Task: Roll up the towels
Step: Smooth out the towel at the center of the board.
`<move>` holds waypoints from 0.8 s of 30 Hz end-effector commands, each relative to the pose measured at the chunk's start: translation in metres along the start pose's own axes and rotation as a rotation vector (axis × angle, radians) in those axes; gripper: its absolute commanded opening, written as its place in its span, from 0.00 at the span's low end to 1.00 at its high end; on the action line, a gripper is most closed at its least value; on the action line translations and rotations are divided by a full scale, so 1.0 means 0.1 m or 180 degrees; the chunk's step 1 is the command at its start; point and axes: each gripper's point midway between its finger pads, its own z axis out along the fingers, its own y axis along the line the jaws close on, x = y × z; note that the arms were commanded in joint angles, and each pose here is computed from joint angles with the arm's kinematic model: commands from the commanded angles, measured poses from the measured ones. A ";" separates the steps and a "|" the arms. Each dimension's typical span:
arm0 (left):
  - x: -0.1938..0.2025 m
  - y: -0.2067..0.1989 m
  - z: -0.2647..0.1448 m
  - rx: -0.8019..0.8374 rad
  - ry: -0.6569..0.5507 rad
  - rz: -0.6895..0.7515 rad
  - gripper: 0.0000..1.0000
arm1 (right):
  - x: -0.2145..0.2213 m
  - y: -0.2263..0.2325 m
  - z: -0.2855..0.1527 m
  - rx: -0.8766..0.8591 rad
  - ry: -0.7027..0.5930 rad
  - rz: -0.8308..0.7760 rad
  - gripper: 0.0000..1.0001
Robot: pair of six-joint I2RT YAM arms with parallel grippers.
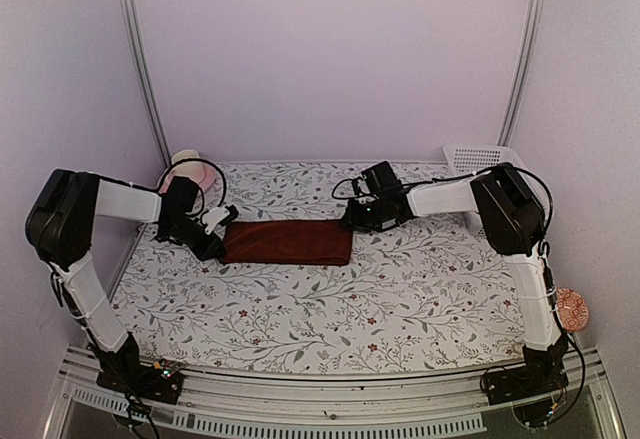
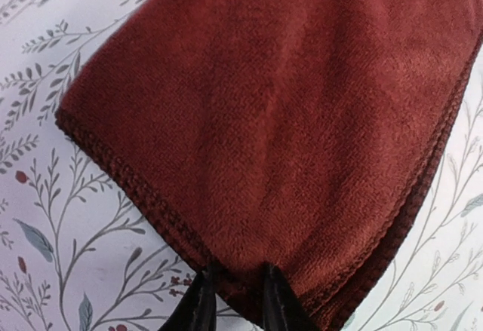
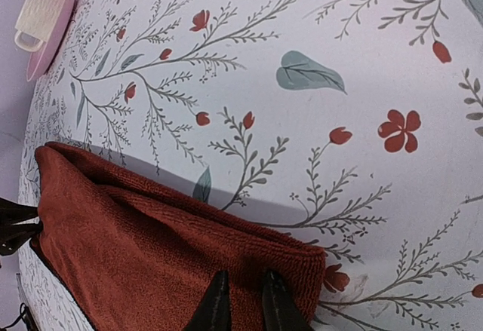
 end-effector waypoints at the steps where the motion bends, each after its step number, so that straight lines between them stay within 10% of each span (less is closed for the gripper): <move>1: -0.01 0.01 -0.19 0.0017 -0.0043 0.0032 0.31 | -0.04 -0.05 -0.02 -0.0016 0.0073 -0.0077 0.23; 7: -0.59 0.31 -0.62 -0.0058 -0.0531 -0.0141 0.64 | -0.21 0.25 -0.32 -0.0190 -0.0063 -0.0362 0.35; 11: -0.89 0.42 -0.76 -0.0099 -0.0739 -0.0162 0.65 | -0.28 0.47 -0.59 -0.0277 -0.0165 -0.0521 0.44; 24: -0.89 0.25 -0.20 0.0403 -0.0513 -0.0310 0.13 | 0.42 0.85 -0.46 -0.0473 0.0251 -0.0750 0.14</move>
